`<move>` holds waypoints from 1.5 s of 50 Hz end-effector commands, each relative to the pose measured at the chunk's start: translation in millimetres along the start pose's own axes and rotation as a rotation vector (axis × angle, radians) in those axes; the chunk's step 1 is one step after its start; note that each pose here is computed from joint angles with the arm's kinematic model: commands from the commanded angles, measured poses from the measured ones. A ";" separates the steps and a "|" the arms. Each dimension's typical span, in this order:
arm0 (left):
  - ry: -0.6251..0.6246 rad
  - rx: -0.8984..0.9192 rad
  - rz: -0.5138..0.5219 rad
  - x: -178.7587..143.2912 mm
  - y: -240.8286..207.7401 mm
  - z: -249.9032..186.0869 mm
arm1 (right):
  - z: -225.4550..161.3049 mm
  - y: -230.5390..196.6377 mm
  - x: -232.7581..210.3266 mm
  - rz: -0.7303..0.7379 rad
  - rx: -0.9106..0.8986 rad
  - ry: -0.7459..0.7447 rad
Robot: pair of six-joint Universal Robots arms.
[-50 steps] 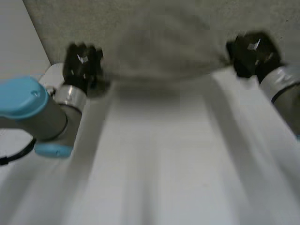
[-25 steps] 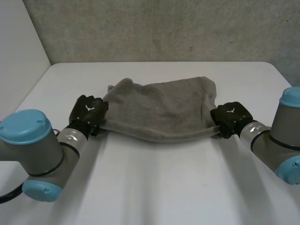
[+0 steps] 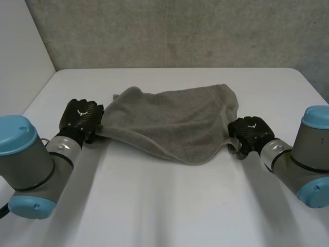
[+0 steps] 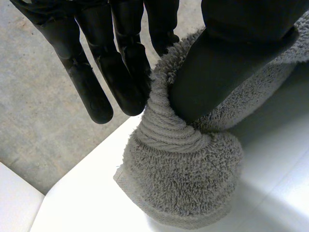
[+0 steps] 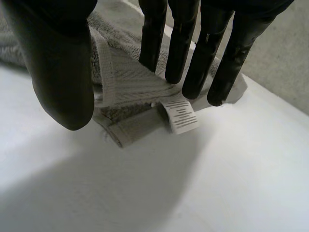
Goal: Fold the towel.
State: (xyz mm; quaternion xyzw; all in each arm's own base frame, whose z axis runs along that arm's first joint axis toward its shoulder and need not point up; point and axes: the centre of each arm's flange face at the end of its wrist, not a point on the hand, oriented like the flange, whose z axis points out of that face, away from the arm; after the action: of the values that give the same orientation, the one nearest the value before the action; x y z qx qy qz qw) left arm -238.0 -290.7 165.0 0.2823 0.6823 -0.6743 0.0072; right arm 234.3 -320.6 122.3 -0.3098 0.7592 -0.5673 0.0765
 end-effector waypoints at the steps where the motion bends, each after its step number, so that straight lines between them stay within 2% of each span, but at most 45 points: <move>1: 0.000 -0.001 0.000 -0.3 0.7 -0.1 | 6.7 -2.5 3.8 0.196 0.016 0.002; 11: 0.000 -0.006 -0.001 -0.5 2.3 -1.1 | 9.9 -0.1 3.6 0.307 0.021 0.006; 21: -0.001 -0.008 -0.001 -0.8 2.9 -1.3 | 22.6 8.0 2.5 0.317 0.038 0.025; 30: -0.003 -0.003 -0.002 -1.6 1.0 -1.5 | 31.6 14.3 12.2 0.307 0.051 0.125; 33: -0.004 -0.001 -0.002 -1.8 0.5 -1.6 | 29.4 6.1 22.9 0.297 0.096 0.180; 36: -0.006 0.000 -0.002 -2.2 -0.2 -2.4 | 14.6 -25.8 35.4 0.268 0.210 0.237; 41: -0.006 0.004 -0.001 -2.7 -1.8 -3.0 | -1.4 -54.7 41.1 0.253 0.299 0.241; 46: -0.006 0.003 -0.001 -2.5 -1.4 -3.2 | 1.2 -44.6 29.0 0.255 0.250 0.167; 48: -0.004 0.002 -0.001 -1.8 -1.2 -3.7 | 11.8 -20.8 16.1 0.267 0.163 0.098; 55: 0.003 -0.006 -0.002 -0.1 1.9 -3.9 | 25.2 0.0 5.8 0.272 0.044 0.013; 63: 0.007 -0.011 -0.001 0.5 3.7 -5.1 | 30.1 12.3 9.8 0.240 -0.015 0.024; 75: 0.005 -0.011 -0.001 0.1 4.3 -4.2 | 26.1 5.1 12.1 0.223 0.020 0.036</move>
State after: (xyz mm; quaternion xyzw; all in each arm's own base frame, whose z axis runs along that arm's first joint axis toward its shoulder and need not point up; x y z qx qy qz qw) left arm -234.9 -286.7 161.4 0.2841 0.6864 -0.6694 0.0060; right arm 235.4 -347.4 102.7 -0.2132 0.7955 -0.5521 0.1298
